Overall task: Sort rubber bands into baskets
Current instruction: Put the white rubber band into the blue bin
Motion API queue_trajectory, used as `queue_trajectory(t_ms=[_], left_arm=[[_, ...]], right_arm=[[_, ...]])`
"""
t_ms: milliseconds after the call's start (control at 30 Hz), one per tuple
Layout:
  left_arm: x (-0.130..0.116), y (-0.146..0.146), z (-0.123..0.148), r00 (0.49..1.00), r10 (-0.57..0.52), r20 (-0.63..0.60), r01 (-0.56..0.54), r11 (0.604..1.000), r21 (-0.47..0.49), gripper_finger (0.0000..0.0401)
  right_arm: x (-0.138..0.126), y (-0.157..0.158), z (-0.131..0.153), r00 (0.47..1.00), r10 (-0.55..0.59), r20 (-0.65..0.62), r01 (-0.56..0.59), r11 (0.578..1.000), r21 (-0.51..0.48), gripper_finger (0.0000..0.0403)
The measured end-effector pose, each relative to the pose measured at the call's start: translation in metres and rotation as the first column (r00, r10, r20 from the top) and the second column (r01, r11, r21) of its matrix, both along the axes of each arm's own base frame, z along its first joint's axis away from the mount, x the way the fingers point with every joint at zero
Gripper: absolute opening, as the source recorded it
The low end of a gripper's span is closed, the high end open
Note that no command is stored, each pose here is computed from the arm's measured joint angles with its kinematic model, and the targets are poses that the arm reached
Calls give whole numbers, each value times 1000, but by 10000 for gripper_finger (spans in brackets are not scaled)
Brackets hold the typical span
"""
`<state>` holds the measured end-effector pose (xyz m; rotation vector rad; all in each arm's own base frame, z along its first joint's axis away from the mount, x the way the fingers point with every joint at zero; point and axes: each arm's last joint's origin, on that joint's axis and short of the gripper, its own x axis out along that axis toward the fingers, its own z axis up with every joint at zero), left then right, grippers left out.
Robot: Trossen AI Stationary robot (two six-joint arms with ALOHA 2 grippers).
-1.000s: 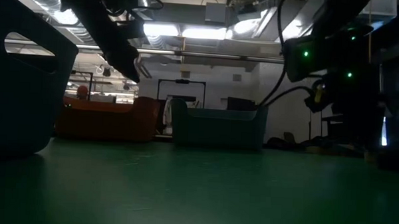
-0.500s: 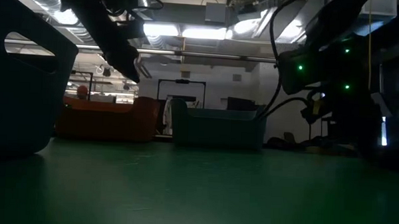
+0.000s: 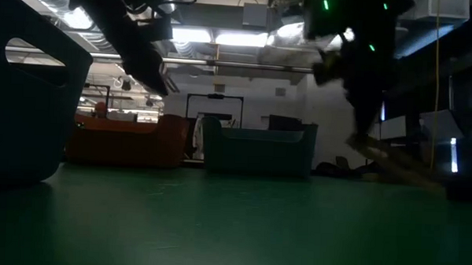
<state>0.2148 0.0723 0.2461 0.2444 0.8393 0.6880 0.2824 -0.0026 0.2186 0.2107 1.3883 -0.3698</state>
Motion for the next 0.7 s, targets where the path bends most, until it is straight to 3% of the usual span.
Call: queue_trajectory(t_ms=[133, 300, 433, 700], left_arm=[[3, -13, 1, 999, -52, 13, 52, 999, -3, 162], [6, -32, 5, 991, -107, 74, 109, 994, -21, 162], [11, -50, 5, 976, -161, 146, 168, 985, -40, 162], [18, -85, 4, 909, -297, 291, 332, 940, -81, 162]], right_arm=[[22, 8, 18, 970, 149, 192, -144, 989, -41, 7], [42, 15, 29, 872, 310, 378, -275, 950, -146, 4], [55, 15, 36, 788, 386, 480, -311, 922, -230, 7], [73, 30, 57, 550, 527, 648, -378, 849, -369, 4]])
